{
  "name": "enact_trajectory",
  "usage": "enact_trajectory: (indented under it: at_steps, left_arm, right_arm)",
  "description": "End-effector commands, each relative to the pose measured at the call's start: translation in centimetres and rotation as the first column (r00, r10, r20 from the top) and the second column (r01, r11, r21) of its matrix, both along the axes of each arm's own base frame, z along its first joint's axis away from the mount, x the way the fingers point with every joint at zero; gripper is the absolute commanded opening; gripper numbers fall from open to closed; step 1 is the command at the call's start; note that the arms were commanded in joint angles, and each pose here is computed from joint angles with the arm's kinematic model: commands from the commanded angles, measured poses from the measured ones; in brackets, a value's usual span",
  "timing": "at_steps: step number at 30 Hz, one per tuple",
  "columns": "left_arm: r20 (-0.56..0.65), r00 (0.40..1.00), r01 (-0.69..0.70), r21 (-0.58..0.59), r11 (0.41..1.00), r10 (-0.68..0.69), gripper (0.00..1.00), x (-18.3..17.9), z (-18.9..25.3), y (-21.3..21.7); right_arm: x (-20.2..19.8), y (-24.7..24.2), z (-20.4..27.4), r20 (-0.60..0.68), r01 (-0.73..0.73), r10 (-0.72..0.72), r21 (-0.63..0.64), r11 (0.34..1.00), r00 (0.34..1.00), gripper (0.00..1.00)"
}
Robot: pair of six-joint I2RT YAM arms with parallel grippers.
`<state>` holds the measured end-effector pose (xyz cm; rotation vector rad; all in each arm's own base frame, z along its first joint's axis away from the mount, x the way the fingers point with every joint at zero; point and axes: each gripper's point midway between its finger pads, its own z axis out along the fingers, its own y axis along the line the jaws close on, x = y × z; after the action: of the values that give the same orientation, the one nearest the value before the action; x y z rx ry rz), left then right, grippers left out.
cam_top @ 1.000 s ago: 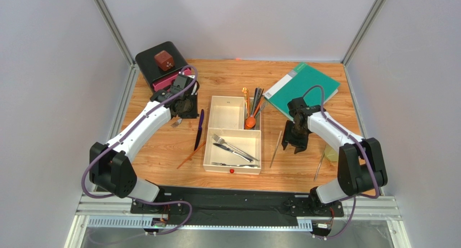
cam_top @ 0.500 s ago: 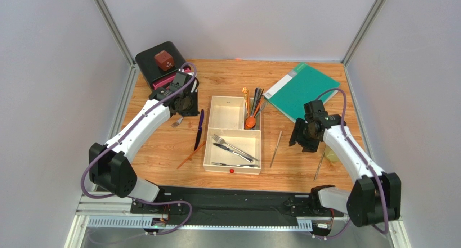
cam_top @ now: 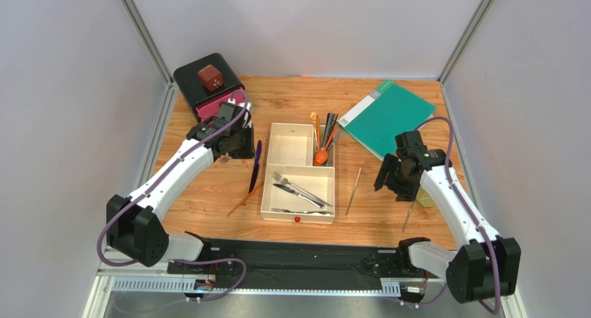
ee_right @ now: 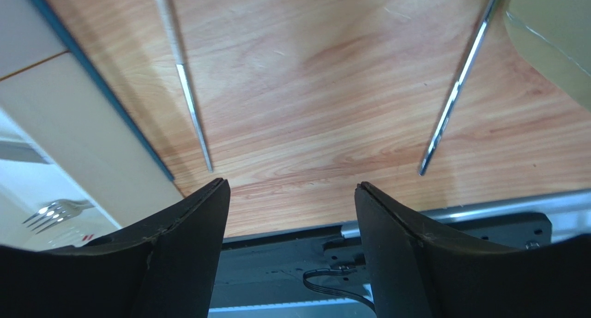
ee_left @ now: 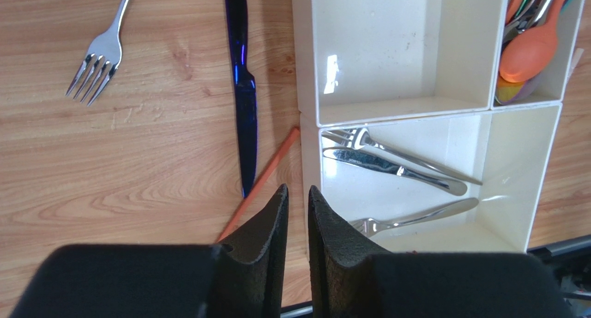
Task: Sort the eating utensils into containers
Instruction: Pick up the chopstick from the center of the board.
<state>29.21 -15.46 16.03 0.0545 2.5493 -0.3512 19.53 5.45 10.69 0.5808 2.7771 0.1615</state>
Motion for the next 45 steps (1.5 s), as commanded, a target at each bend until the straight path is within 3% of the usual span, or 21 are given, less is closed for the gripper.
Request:
enact_trajectory:
  at_steps: [1,10,21,27,38,45]
  left_arm:
    - [0.074,0.996,0.056,-0.028,0.998,-0.054,0.22,1.3,1.7,-0.9]
    - [0.171,0.984,0.063,-0.039,0.997,-0.056,0.22,1.3,5.1,-0.5]
    - [0.16,0.985,0.07,0.002,0.998,-0.069,0.22,1.3,5.0,0.0]
    - [0.142,0.988,0.059,0.005,0.998,-0.059,0.22,0.9,4.4,0.2]
    - [0.146,0.988,0.059,0.003,0.998,-0.059,0.22,1.2,4.7,0.1]
    - [0.132,0.99,0.059,-0.006,0.998,-0.057,0.22,0.6,4.9,0.1]
  right_arm:
    - [-1.7,-1.3,-0.3,-0.13,0.048,-0.056,-0.063,0.997,0.99,0.7]
    - [-3.4,-2.0,-2.3,-0.155,0.184,-0.197,-0.09,0.979,0.968,0.64]
    - [-2.1,-6.1,-3.3,-0.267,0.087,-0.191,-0.357,0.93,0.945,0.65]
    - [-1.2,-7.0,-3.4,-0.277,0.017,-0.137,-0.397,0.918,0.951,0.67]
    - [-1.2,-5.3,-6.3,-0.453,-0.107,-0.041,-0.295,0.949,0.89,0.68]
    - [0.2,-3.7,-7.3,-0.41,-0.113,0.036,-0.166,0.98,0.911,0.69]
